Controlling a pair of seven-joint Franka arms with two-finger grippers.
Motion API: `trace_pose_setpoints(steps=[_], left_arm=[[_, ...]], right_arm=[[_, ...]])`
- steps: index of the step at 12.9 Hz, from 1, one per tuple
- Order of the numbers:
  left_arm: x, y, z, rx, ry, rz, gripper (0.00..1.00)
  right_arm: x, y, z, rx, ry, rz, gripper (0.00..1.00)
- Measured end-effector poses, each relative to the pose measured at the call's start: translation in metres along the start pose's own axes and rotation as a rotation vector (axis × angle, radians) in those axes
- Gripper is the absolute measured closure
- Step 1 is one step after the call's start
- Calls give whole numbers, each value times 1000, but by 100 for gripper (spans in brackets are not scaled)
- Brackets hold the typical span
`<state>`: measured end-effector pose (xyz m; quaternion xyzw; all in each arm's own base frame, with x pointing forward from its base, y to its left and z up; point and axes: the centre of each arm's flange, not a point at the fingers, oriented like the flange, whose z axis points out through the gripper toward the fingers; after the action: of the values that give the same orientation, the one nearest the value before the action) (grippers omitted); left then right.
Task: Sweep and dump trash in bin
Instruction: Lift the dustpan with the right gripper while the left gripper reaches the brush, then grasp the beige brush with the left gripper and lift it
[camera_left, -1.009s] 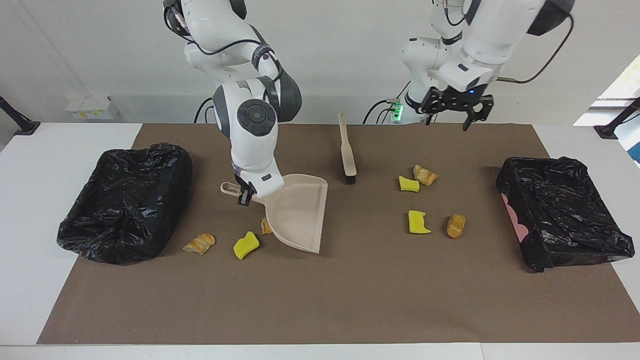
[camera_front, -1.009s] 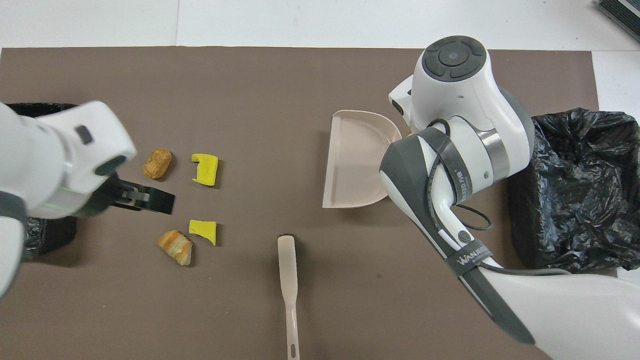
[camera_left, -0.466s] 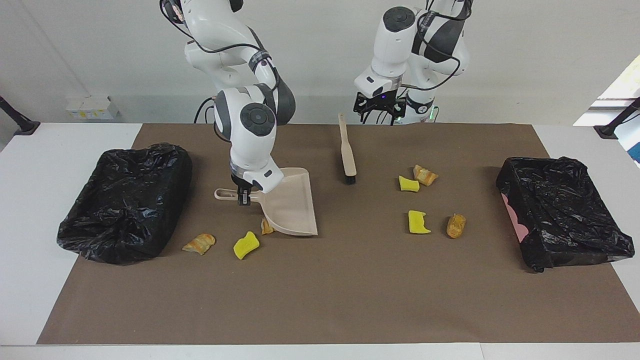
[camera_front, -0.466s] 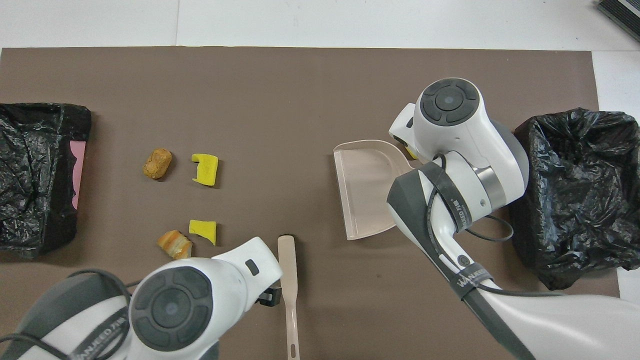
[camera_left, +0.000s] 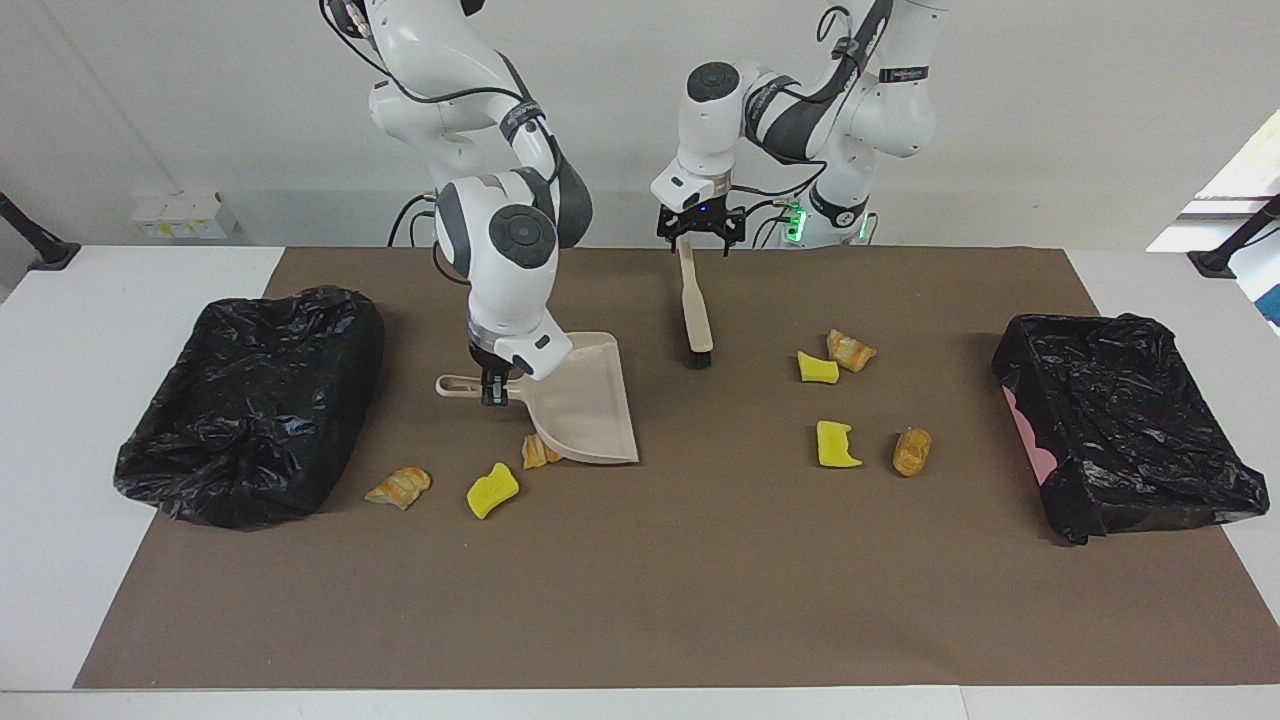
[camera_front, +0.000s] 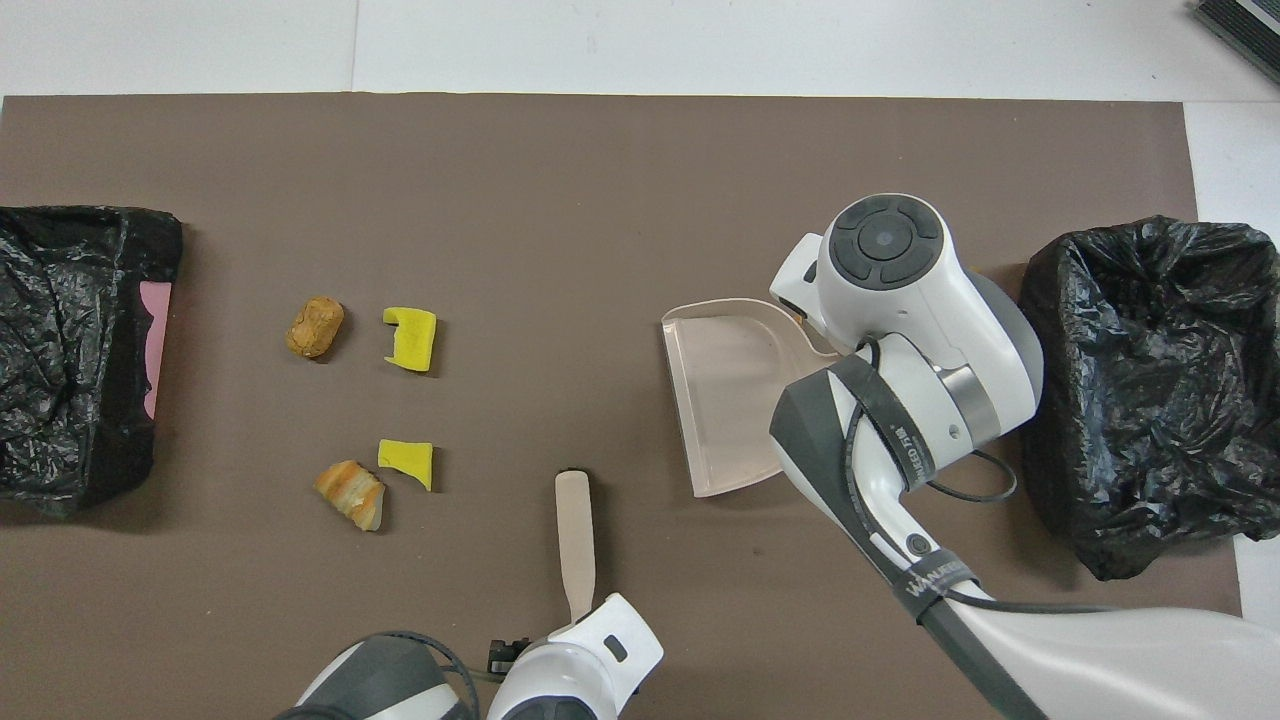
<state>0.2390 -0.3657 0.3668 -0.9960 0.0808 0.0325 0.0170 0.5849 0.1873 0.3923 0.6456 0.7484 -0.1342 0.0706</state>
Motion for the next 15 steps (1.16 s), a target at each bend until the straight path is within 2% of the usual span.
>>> trace_pose_setpoints(steps=[2,4,5,6,8,9,12,15], left_arm=[[-3,7,13,-18,-32,-37,3],[-4,7,18,-30,-59,-62,32],[-4,6,19,-30,-63,-66,41],[-4,5,20,-30,-66,-68,41],[-4,4,21,-28,-68,-65,65],[-3,3,21,-29,-69,-58,74],[3,0,18,-37,-67,-69,74],[28,-12,2,-68,-46,-114,74]], right_arm=[[3,-1,4,-3,1,-7,69],[3,-2,4,-7,2,-7,69],[3,-3,3,-8,1,-7,69],[3,-3,3,-8,1,-7,69],[3,-4,3,-8,1,-8,69],[3,-4,2,-9,1,-8,69],[4,-4,3,-8,1,-8,69],[15,-7,-1,-17,0,-14,69]])
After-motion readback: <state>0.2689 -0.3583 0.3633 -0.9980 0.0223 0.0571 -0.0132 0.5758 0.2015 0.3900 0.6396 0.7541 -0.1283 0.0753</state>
